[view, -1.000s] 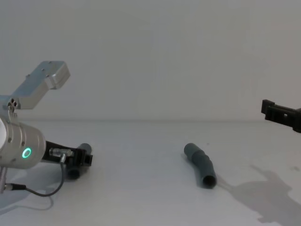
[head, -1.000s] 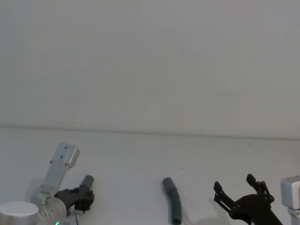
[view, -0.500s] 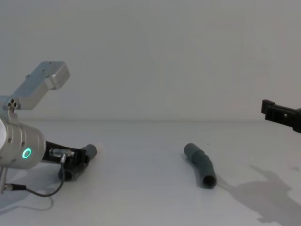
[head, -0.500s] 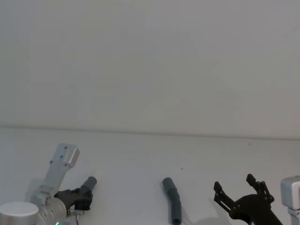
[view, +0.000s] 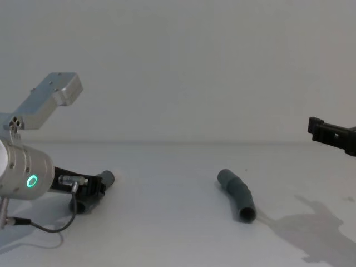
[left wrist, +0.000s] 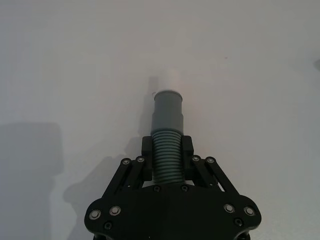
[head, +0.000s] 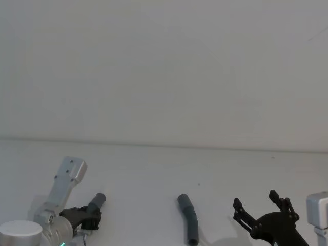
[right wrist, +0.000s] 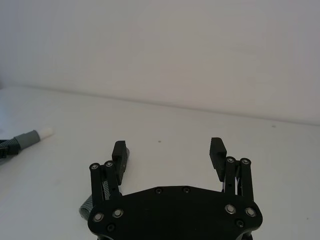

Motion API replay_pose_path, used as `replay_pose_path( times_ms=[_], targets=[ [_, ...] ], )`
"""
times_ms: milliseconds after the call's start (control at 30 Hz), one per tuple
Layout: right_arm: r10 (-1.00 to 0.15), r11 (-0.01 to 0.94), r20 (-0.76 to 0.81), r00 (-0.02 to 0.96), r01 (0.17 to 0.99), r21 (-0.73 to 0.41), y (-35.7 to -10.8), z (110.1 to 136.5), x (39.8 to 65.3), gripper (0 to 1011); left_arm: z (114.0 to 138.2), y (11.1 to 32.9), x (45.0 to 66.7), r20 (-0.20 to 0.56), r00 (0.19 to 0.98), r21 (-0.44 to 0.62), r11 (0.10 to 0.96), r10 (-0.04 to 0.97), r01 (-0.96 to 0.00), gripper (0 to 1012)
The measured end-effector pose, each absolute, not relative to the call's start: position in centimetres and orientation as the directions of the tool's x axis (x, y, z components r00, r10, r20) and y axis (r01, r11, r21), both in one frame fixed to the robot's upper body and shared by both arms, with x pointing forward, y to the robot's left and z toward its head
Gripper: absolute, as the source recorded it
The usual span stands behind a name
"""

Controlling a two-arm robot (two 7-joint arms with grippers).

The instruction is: Use both hands to pick up one end of the pipe from the table, align the ends, and insert them.

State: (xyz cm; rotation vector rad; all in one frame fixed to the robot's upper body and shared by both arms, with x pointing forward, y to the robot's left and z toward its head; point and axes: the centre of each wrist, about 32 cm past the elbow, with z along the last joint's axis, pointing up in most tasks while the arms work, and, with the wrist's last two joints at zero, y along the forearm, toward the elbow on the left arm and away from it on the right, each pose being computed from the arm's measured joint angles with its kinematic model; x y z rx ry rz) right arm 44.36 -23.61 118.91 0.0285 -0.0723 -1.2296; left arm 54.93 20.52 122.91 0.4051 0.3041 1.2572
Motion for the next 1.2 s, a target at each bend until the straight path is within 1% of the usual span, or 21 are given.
replay_pose_path(
  times_ms=[267,433,667,733,867,1067,1200],
  targets=[
    [-0.937,0.350,0.028,0.349,0.935,0.049,-23.0,119.5,44.7,1005,122.9,20.5,54.9,-0.001,0.284,0.456,0.253,0.959,-0.853,295],
    [-0.923,0.386,0.018,0.385,0.922,0.024,-22.6,120.3,45.2,1005,122.9,20.5,54.9,-0.001,0.284,0.456,0.253,0.959,-0.853,295],
    [-0.893,0.449,0.004,0.450,0.892,-0.047,-21.9,122.0,46.2,1005,122.9,20.5,54.9,-0.001,0.284,0.456,0.253,0.959,-0.853,295],
    [-0.890,0.455,0.001,0.456,0.889,-0.060,-21.9,122.2,46.4,1005,122.9,20.5,54.9,-0.001,0.284,0.456,0.253,0.959,-0.853,295],
    [-0.877,0.478,-0.002,0.481,0.871,-0.115,-21.2,123.4,47.1,1005,122.9,20.5,54.9,-0.001,0.284,0.456,0.253,0.959,-0.853,295],
    [-0.873,0.481,-0.001,0.487,0.863,-0.154,-20.4,124.1,47.8,1005,122.9,20.5,54.9,-0.001,0.284,0.456,0.253,0.959,-0.853,295],
    [-0.884,0.458,0.012,0.468,0.870,-0.181,-19.6,124.4,48.3,1005,122.9,20.5,54.9,-0.001,0.284,0.456,0.253,0.959,-0.853,295]
  ],
)
